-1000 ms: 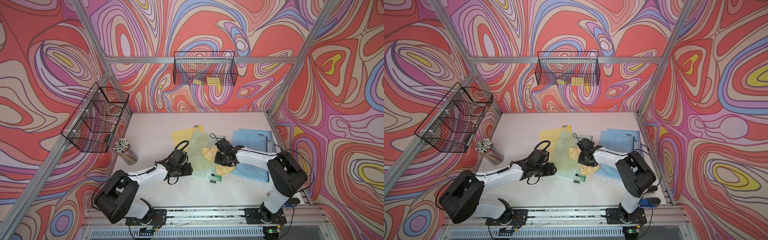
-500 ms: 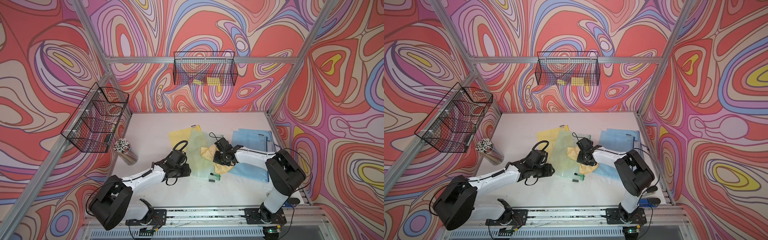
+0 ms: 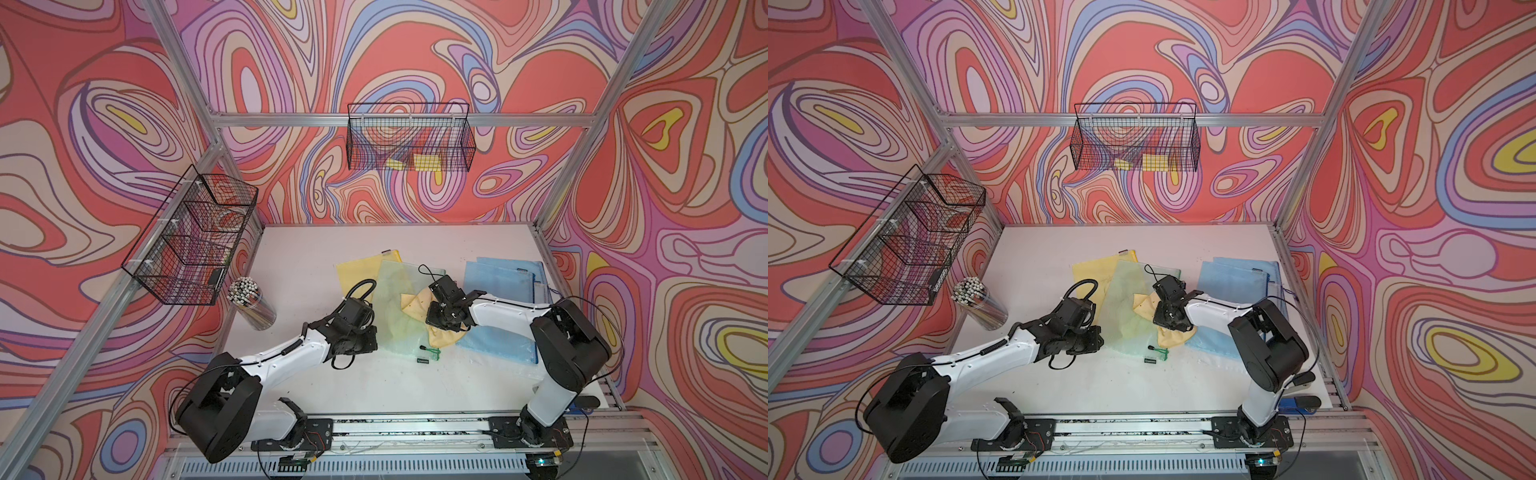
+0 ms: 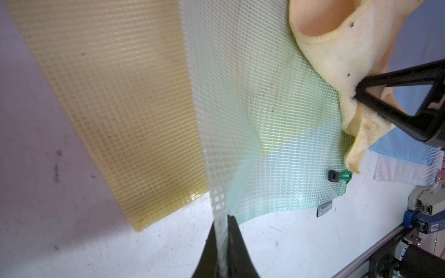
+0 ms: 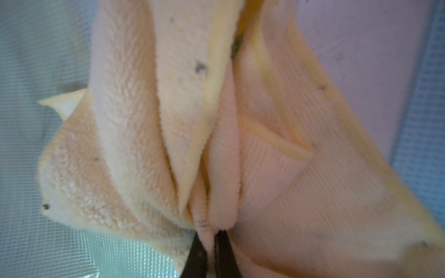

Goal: Wipe the document bag
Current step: Pick up the document bag.

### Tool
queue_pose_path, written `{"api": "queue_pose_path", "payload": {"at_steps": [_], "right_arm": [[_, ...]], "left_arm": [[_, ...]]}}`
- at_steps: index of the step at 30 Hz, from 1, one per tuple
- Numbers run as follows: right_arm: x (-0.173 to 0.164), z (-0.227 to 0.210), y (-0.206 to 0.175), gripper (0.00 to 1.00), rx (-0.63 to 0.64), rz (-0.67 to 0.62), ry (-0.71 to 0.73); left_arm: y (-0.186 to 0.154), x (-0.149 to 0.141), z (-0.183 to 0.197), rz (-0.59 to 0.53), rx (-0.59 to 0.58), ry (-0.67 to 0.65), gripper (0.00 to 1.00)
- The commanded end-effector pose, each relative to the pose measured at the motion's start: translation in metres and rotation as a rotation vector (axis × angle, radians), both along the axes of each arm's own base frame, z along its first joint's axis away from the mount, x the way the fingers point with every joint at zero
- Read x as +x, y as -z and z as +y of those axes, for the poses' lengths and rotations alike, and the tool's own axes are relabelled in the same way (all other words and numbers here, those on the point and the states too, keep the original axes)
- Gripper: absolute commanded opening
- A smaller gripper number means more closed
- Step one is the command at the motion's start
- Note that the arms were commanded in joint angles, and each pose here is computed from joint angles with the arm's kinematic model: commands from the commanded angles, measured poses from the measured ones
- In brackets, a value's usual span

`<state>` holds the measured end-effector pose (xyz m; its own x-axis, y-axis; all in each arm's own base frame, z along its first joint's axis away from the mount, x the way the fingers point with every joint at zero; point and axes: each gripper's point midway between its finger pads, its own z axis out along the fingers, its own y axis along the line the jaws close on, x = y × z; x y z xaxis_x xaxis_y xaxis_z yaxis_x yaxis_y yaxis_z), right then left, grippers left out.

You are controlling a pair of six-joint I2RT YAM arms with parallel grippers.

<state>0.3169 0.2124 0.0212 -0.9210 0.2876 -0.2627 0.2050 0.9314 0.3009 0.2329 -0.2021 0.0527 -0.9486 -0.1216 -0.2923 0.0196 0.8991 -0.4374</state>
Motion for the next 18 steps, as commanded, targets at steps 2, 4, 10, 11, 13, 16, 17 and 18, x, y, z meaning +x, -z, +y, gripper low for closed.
{"api": "queue_pose_path", "payload": {"at_steps": [2,4,10,11,13,16,17,18], "right_arm": [[-0.042,-0.022,0.049,0.00,-0.094,0.183,-0.015],[-0.042,-0.022,0.049,0.00,-0.094,0.182,-0.017],[-0.043,-0.022,0.049,0.00,-0.091,0.184,-0.019],[-0.043,-0.022,0.049,0.00,-0.091,0.183,-0.019],[-0.043,-0.021,0.049,0.00,-0.091,0.183,-0.021],[-0.043,-0.020,0.049,0.00,-0.086,0.184,-0.022],[-0.043,-0.020,0.050,0.00,-0.085,0.185,-0.022],[-0.043,-0.019,0.050,0.00,-0.084,0.188,-0.024]], "left_arm": [[0.001,0.002,0.008,0.000,0.048,-0.018,0.15],[0.003,0.002,0.009,-0.002,0.059,-0.021,0.16],[0.006,0.005,0.010,-0.003,0.065,-0.035,0.19],[0.005,0.006,0.010,-0.009,0.067,-0.040,0.20],[0.003,0.008,0.012,-0.018,0.070,-0.048,0.20],[-0.002,0.009,0.013,-0.037,0.065,-0.053,0.22],[-0.004,0.010,0.013,-0.045,0.064,-0.057,0.25],[-0.006,0.010,0.014,-0.052,0.063,-0.060,0.26]]}}
